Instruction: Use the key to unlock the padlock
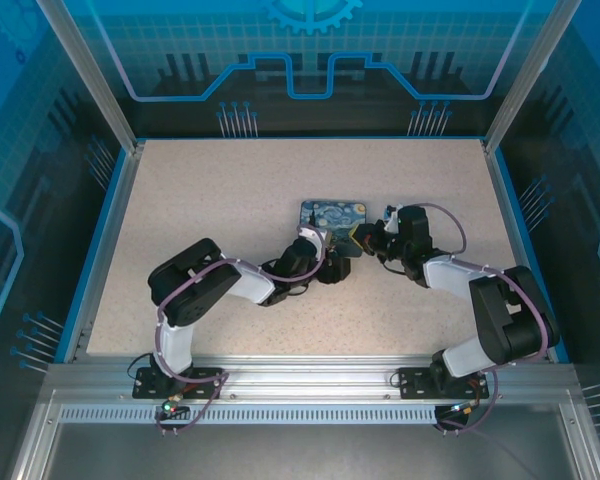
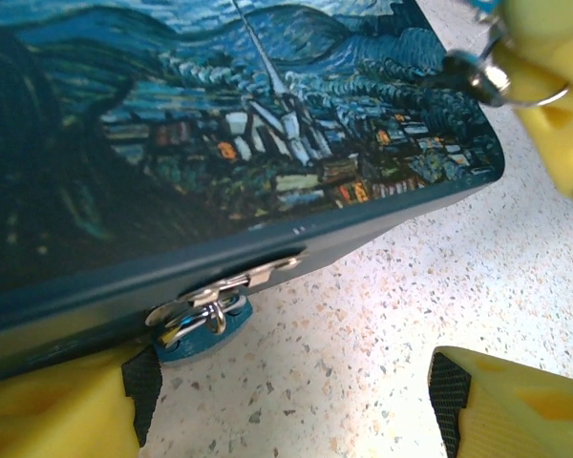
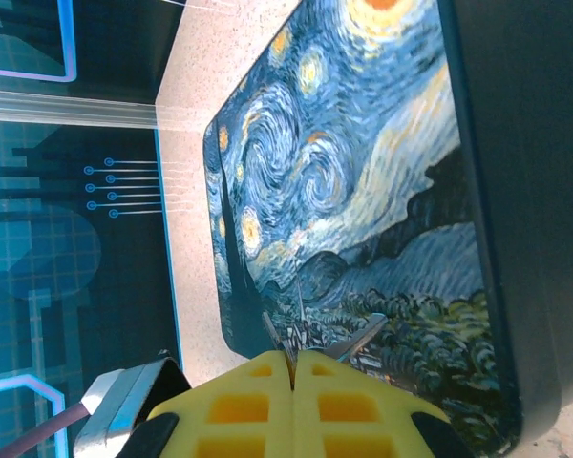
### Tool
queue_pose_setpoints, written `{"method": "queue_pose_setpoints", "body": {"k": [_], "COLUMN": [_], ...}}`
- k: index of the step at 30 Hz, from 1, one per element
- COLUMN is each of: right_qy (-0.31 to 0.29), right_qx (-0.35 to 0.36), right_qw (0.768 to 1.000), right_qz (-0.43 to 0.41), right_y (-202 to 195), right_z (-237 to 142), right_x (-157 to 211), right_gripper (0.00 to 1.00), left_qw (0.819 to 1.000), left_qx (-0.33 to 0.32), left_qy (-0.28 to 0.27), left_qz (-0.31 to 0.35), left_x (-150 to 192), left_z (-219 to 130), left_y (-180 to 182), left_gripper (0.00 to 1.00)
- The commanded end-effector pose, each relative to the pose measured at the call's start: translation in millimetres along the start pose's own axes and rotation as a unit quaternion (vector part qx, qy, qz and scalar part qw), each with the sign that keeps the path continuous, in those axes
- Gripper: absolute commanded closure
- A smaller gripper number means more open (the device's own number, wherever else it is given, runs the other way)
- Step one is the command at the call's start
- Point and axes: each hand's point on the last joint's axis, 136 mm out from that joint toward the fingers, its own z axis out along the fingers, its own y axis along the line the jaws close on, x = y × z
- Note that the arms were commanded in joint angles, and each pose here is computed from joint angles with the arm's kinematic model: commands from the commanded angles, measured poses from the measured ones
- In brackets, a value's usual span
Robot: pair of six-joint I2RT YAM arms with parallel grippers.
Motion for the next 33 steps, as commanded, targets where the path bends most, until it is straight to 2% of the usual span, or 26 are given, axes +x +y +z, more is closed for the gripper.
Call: {"method": "queue_pose_setpoints", "body": {"k": [1, 8, 21, 33], "right_qy": [0.009, 0.011, 0.004, -0.032], "right_qx": [-0.007, -0.001, 0.003, -0.013], "right_qw": [1.000, 1.000, 1.000, 0.999], "right_qz": [-0.014, -0.011, -0.012, -0.038], "right_y": [9.0, 5.4, 6.0, 35.1], "right_z": [5.4, 9.6, 8.8, -8.5], "right_x": [0.7, 0.3, -3.4, -49.6], "right_gripper": [1.00, 1.00, 1.00, 1.00], "left_qw": [0.999, 0.996, 0.999, 1.000], "left_qx": [0.035, 0.079, 0.019, 0.000], "left_qy": [0.005, -0.029, -0.025, -0.012], "left_qz": [0.009, -0.027, -0.042, -0.022], "left_x": [2.5, -16.6, -3.0, -10.7], "left_z": [4.2, -4.5, 2.0, -20.0], "left_y": [-13.4, -32.4, -0.8, 0.2], "left_gripper": [0.24, 0.26, 0.26, 0.21]}}
